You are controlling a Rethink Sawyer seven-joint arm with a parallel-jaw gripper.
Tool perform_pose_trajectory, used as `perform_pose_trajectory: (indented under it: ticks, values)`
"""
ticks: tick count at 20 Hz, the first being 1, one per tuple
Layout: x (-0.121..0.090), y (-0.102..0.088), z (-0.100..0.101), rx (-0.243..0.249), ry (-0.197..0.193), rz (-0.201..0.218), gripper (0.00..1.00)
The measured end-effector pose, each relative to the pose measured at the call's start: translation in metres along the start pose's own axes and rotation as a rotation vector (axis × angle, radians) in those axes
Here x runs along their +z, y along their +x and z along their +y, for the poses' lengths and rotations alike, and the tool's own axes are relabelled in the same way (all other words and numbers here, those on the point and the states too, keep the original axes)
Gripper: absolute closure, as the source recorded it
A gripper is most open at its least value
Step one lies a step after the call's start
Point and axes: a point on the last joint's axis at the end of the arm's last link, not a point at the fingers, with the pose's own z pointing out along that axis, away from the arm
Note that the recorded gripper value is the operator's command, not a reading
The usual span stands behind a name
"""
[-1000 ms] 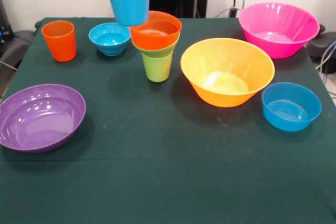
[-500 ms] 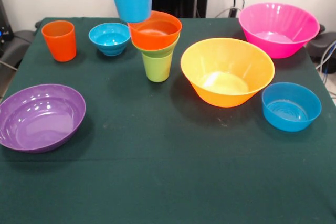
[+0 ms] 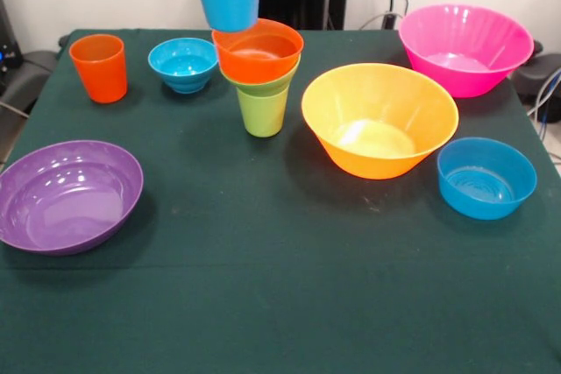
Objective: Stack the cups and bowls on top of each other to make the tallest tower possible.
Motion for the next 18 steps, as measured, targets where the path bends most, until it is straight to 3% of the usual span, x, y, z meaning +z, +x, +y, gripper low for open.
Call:
perform_pose_trajectory:
  ticks: [10, 18]
  values:
    - [0.027, 0.037, 0.011, 0.007, 0.007, 0.085, 1.00]
    - [0.053, 0.054, 0.018, 0.003, 0.008, 0.077, 1.00]
